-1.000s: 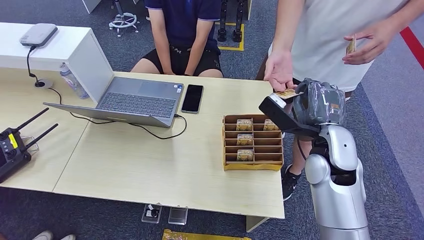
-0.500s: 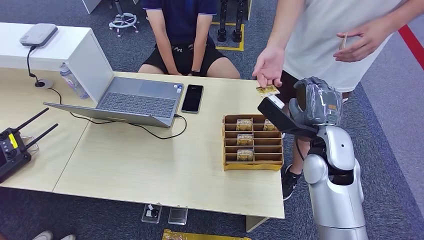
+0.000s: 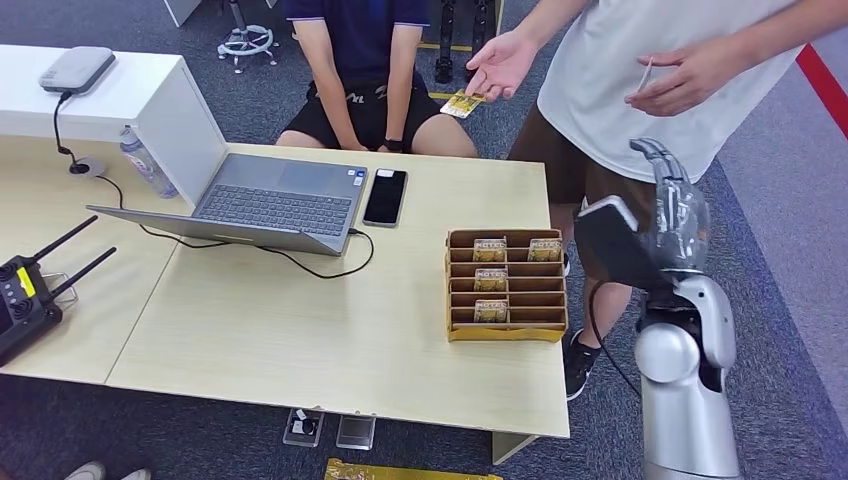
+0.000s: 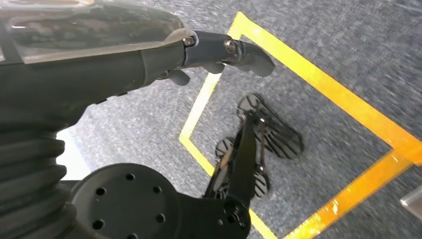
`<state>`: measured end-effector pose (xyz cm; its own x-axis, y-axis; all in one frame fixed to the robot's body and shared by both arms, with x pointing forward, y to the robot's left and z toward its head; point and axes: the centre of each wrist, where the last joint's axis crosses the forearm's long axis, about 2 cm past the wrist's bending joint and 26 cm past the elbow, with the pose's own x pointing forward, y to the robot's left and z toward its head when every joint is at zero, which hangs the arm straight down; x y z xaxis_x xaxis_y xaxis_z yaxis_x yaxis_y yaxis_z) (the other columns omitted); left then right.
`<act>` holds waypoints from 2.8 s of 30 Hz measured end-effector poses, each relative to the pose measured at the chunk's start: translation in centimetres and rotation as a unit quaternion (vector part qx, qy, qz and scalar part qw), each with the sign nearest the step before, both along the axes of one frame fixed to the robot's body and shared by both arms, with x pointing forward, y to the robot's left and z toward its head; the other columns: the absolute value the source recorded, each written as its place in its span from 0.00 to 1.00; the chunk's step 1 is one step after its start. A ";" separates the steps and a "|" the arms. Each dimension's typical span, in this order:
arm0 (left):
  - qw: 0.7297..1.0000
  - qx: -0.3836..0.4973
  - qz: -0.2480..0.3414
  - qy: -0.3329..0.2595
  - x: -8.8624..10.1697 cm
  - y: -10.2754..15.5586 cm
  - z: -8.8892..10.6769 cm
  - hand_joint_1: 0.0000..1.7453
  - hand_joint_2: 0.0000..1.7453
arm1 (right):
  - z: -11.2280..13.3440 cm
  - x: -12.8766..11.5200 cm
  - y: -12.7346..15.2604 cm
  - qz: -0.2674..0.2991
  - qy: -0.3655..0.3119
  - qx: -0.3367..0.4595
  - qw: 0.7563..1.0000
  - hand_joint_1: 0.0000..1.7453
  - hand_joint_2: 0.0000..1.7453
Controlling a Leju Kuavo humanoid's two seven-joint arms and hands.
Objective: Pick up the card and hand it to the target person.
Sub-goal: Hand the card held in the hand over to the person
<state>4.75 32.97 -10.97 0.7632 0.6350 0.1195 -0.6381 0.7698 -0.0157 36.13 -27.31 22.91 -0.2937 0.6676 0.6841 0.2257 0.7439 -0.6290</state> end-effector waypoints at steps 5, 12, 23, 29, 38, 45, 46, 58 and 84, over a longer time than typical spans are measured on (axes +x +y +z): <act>1.000 0.002 0.003 0.003 0.0 0.0 0.0 0.00 0.00 | -3.9 -1.3 -5.9 -0.008 0.001 0.131 0.991 0.00 1.00; 1.000 0.005 0.013 0.008 -0.1 -0.4 0.0 0.00 0.00 | -10.5 -2.5 -10.6 -0.066 0.056 0.212 0.973 0.00 1.00; 1.000 0.007 0.021 0.018 0.0 -0.9 -0.1 0.00 0.00 | -20.7 -6.9 -13.6 -0.194 0.249 0.231 0.920 0.00 1.00; 0.999 0.016 0.016 0.028 0.0 -0.9 -0.1 0.00 1.00 | -25.8 -12.2 -13.2 -0.254 0.386 0.235 0.855 0.00 1.00; 0.996 0.083 0.019 0.027 -0.1 -1.3 0.0 0.00 1.00 | -31.0 -21.5 -10.4 -0.244 0.605 0.180 0.736 0.00 1.00; 0.984 0.164 0.036 0.057 -0.1 -2.3 0.0 0.00 1.00 | -32.9 -26.3 -6.6 -0.174 0.712 0.119 0.669 0.00 1.00; 0.983 0.170 0.034 0.060 -0.1 -2.4 0.0 0.00 1.00 | -33.0 -26.8 -6.2 -0.169 0.720 0.117 0.663 0.00 1.00; 0.981 0.181 0.009 0.075 0.0 -2.9 0.1 0.00 1.00 | -33.8 -30.3 -4.9 -0.150 0.758 0.107 0.625 0.00 1.00; 0.986 0.154 -0.022 0.064 -0.2 -2.8 0.0 0.00 1.00 | -33.9 -30.7 -4.2 -0.133 0.770 0.105 0.616 0.00 1.00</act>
